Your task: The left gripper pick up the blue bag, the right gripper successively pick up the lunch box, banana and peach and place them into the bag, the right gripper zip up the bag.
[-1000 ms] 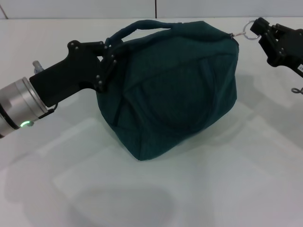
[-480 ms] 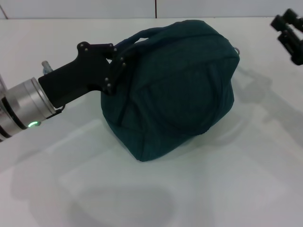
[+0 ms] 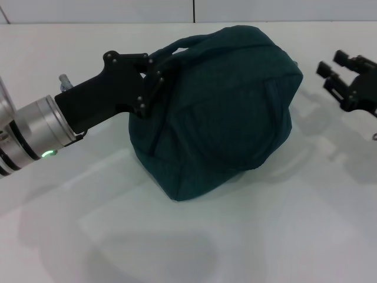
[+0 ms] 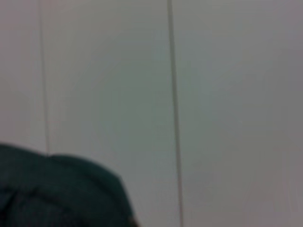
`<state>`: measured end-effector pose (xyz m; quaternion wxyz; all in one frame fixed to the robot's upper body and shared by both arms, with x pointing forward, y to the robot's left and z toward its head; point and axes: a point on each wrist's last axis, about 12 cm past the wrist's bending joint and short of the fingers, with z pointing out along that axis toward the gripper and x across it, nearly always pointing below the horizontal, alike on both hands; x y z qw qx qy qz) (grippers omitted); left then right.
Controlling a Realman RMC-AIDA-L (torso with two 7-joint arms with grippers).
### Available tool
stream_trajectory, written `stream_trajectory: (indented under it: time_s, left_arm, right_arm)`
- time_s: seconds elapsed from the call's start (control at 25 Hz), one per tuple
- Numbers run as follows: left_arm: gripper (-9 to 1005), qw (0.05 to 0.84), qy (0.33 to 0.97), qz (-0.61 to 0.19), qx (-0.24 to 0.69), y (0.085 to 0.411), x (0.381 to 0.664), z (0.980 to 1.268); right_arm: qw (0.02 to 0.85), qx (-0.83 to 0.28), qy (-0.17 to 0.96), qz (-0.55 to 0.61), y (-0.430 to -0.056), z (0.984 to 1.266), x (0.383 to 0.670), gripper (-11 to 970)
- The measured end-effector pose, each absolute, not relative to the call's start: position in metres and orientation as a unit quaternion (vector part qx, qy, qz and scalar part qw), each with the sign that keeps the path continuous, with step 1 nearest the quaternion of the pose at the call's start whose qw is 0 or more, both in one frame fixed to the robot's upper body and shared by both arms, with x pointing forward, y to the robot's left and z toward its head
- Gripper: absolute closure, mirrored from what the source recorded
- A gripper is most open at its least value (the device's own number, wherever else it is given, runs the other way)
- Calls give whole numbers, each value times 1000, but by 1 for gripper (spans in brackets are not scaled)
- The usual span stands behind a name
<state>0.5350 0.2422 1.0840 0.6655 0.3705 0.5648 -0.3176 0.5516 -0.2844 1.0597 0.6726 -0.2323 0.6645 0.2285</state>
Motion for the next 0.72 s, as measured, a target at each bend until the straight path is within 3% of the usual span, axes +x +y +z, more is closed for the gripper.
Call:
stream_trajectory:
  time_s: [0.24, 0.72]
  left_arm:
    - [956, 666, 564, -319, 371, 241, 535, 1084]
    - [955, 666, 563, -319, 371, 241, 535, 1084]
  right_arm:
    - [654, -270, 667, 233, -266, 1060, 562, 564]
    - [645, -307, 658, 239, -244, 1069, 578, 671]
